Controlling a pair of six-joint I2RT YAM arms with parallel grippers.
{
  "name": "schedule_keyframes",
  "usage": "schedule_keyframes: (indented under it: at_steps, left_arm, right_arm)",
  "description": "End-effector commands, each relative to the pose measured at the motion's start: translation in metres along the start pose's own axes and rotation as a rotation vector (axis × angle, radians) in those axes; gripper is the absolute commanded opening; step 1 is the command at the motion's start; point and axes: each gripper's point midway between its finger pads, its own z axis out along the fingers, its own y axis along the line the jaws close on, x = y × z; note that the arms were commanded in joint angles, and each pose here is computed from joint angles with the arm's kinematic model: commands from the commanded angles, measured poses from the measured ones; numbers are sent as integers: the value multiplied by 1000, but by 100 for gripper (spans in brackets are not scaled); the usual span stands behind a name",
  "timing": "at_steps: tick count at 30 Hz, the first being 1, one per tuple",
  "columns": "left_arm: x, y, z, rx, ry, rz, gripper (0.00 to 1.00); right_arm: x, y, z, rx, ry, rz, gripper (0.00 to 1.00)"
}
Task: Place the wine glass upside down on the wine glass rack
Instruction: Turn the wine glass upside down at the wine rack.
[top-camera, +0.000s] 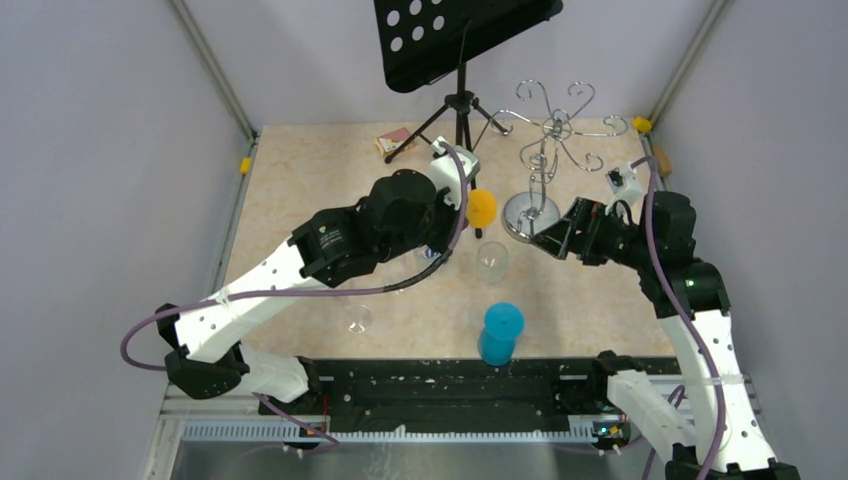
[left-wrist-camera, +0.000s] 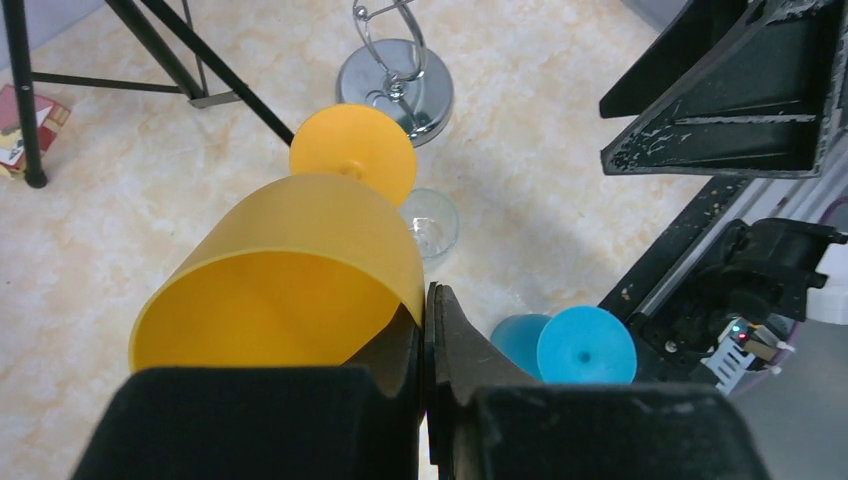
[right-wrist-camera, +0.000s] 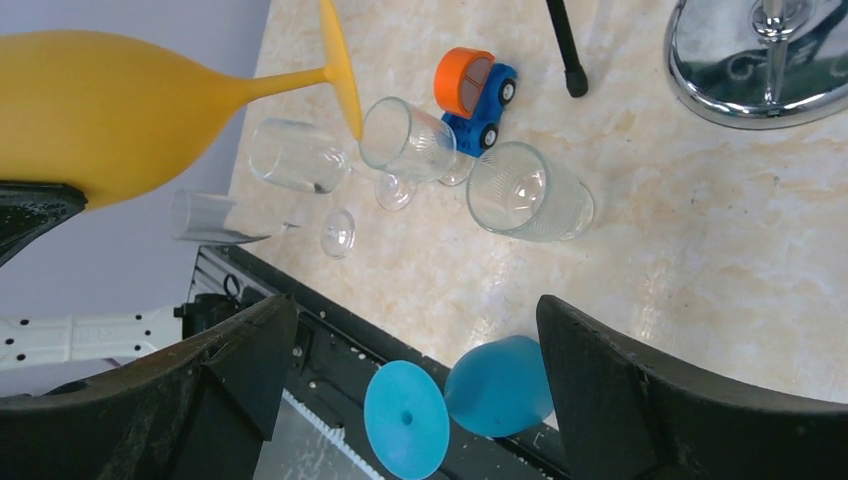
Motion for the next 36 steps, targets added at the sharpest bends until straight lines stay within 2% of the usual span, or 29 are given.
schedule_keyframes:
  at_steps: [1,9,14,20,27,36]
  left_arm:
    - [-38,-18,-11,95,-124,-71,0]
    - [-45,-41,-13,209,-128,-113,0]
    - [-47,-59,-18,314,-124,-105,0]
    - [-54,-67,-25,363,-149,-104,0]
    - [-61,-71,-28,391,-177,-114,0]
    - [-62,-72,-29,396,-190,-129,0]
  right_arm:
    - [-22,28,-11,-102,-72,-56,90]
    - [-24,32,-7,-131,-76,-37,83]
    - [-26,30,-2,-135,-88,-12,73]
    - [-23,26,5,-153,-85,-4,63]
    - [-21,32,11,-218,-73,13,44]
    - [-25,34,12,-227,-87,6,0]
